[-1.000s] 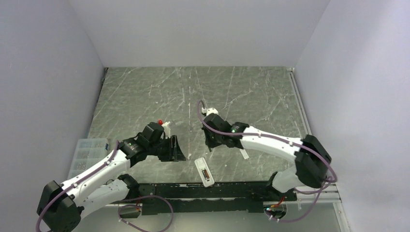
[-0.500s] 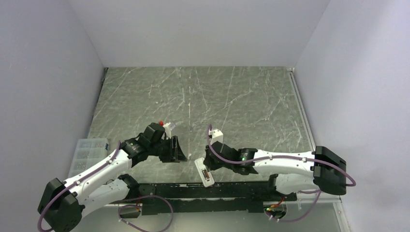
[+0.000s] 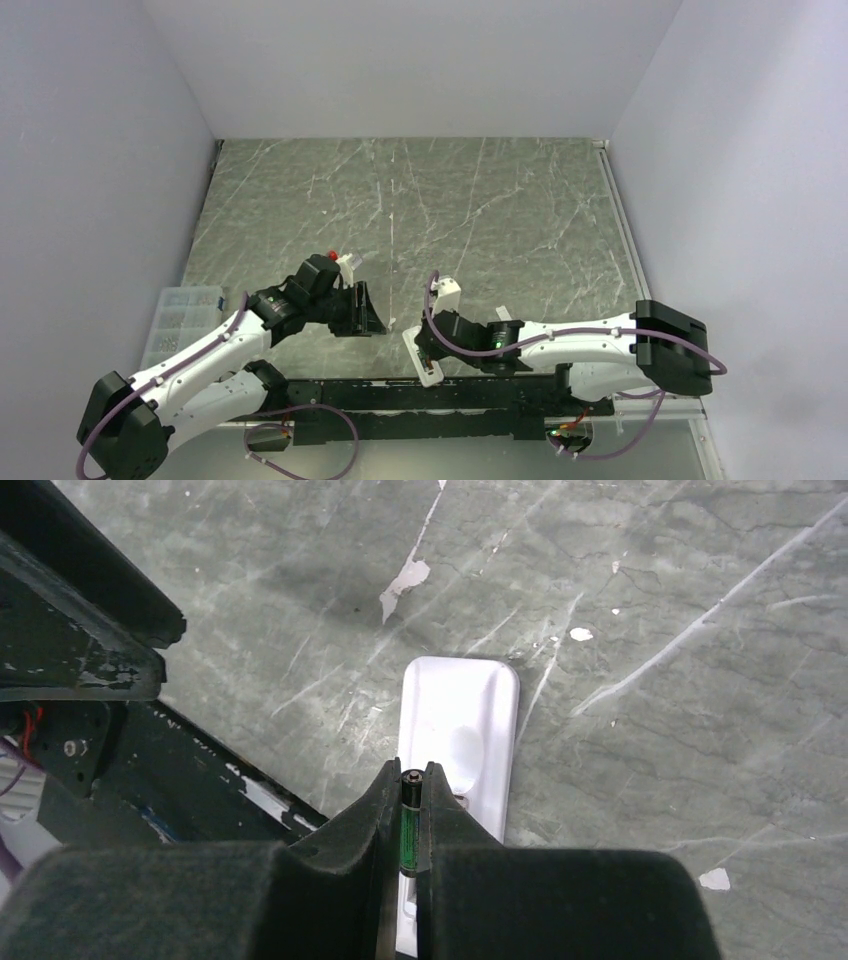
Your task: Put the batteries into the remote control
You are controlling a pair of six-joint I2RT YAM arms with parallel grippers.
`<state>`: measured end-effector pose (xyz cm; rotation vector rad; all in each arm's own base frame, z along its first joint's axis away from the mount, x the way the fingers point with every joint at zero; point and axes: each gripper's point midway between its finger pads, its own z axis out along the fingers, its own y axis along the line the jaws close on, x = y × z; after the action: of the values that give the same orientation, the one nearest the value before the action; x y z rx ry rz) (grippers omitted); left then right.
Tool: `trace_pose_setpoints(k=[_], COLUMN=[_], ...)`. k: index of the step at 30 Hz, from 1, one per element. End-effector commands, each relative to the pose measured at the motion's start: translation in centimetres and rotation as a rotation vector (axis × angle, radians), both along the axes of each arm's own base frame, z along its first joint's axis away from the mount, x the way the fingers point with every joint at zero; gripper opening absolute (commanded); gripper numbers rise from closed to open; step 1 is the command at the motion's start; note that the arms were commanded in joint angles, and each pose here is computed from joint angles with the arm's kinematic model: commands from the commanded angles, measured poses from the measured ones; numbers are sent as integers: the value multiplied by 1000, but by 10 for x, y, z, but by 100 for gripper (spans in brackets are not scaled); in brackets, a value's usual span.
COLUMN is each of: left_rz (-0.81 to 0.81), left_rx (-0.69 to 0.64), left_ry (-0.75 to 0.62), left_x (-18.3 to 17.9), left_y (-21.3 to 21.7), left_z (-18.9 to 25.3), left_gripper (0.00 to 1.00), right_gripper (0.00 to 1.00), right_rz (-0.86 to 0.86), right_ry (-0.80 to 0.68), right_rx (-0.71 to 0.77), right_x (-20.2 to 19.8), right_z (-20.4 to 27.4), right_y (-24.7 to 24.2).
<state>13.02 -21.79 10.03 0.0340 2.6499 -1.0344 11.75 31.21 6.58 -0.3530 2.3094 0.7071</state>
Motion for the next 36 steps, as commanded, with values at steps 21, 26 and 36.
trace_pose_setpoints(k=[21, 26, 36], left_rz=[-6, -7, -5], left_rx=[-25, -26, -29], left_ry=[-23, -22, -25], left_x=[2, 2, 1], left_y=[-3, -3, -2], left_z=[7, 6, 6], left_gripper=[49, 49, 49], right_gripper=[0, 0, 14], right_rz=[-72, -63, -74], right_ry=[-63, -84, -113], right_rx=[25, 27, 5], right_x=[2, -3, -13], right_z=[-18, -16, -18], right_y=[-9, -10, -15])
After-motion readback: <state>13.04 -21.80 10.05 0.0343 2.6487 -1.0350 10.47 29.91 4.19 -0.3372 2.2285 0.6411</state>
